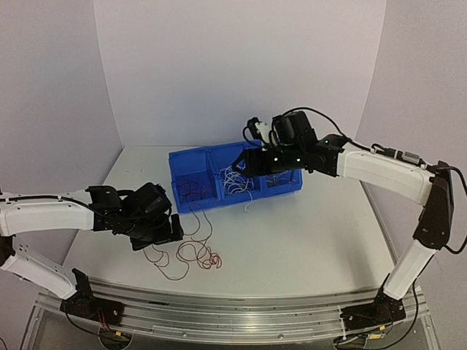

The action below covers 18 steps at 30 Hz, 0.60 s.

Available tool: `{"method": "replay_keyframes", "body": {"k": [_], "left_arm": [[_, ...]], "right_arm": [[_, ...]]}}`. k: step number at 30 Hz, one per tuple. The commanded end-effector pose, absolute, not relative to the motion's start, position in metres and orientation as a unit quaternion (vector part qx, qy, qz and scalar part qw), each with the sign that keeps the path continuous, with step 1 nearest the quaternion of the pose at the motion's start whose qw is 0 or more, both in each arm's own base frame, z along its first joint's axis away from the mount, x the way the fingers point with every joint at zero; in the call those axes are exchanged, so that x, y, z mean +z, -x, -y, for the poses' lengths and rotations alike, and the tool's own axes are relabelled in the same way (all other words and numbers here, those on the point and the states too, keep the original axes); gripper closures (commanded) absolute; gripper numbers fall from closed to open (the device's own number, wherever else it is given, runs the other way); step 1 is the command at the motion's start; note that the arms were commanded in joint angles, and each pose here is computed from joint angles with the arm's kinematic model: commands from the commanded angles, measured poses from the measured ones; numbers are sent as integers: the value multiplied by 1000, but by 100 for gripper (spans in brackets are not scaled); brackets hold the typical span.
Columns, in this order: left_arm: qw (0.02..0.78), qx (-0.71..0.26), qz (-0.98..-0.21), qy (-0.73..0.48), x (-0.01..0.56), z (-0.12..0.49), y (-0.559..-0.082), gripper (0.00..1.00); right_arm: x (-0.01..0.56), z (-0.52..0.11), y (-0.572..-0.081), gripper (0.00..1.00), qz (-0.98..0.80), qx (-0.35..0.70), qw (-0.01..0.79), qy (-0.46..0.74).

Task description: Untangle the cables

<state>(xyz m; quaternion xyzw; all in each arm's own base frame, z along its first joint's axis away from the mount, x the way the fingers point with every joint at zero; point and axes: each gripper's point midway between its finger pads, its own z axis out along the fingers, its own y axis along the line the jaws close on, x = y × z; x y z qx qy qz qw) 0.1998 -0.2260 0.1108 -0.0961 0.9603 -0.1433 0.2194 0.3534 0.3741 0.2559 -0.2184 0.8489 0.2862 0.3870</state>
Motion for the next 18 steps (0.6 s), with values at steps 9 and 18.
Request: {"method": "replay_keyframes", "body": {"k": [9, 18], "left_arm": [[182, -170, -959, 134, 126, 219, -181, 0], [177, -184, -956, 142, 127, 216, -176, 0]], "right_arm": [[117, -500, -207, 39, -852, 381, 93, 346], [64, -510, -214, 54, -878, 341, 71, 327]]}}
